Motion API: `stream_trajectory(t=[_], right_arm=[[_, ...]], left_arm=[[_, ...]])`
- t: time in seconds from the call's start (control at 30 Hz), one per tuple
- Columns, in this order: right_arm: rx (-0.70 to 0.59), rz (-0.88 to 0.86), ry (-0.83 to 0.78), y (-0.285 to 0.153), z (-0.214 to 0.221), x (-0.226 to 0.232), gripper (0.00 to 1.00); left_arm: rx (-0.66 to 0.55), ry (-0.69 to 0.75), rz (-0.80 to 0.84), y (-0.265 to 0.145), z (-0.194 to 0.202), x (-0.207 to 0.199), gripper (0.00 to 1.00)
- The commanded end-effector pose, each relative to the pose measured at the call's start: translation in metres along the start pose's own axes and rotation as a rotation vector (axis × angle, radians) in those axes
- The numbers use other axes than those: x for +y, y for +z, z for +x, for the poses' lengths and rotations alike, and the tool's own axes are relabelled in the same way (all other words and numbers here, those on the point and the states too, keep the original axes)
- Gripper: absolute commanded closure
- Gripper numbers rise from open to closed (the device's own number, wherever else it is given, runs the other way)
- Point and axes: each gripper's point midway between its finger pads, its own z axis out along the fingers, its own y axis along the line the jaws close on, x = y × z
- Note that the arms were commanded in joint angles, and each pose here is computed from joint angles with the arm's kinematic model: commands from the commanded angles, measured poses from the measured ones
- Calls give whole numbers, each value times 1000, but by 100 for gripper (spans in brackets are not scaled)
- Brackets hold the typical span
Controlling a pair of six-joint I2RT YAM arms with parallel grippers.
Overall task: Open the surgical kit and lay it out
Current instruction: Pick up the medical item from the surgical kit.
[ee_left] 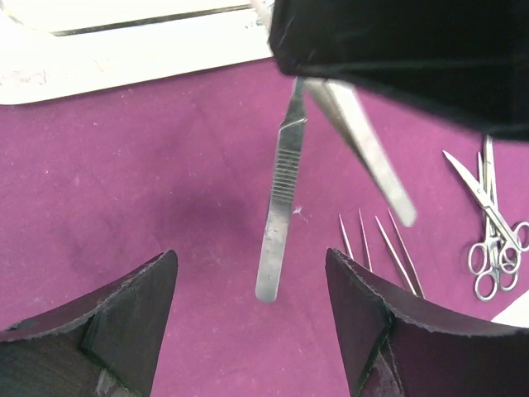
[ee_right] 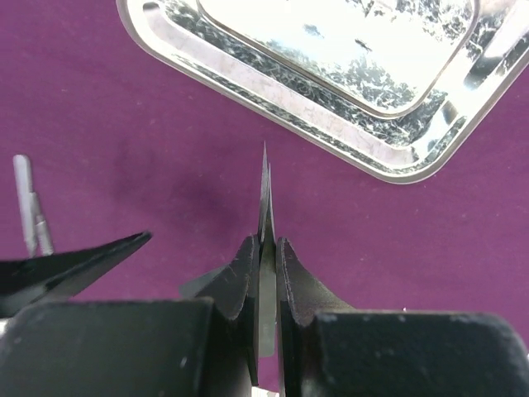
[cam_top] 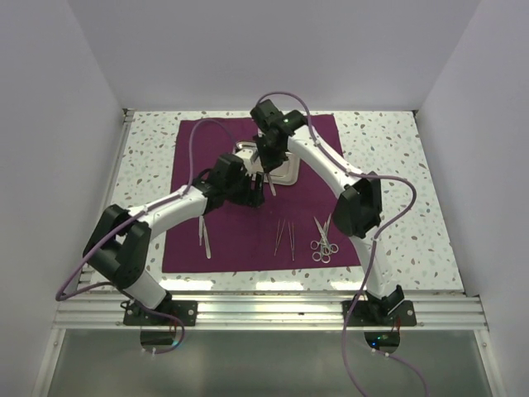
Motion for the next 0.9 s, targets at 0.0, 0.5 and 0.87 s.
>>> stream_trajectory(t=[0.0, 0.5, 0.87], right_arm=[[-71, -100, 16, -48, -20, 15, 100], [-17, -149, 39, -46, -5, 15, 100], [-25, -90, 42, -40, -7, 3, 100]], left_arm=[[-47, 21, 0, 5, -16, -2, 24], [-76, 34, -2, 10, -32, -5, 100], [-115, 0, 19, -41, -27, -10, 100]])
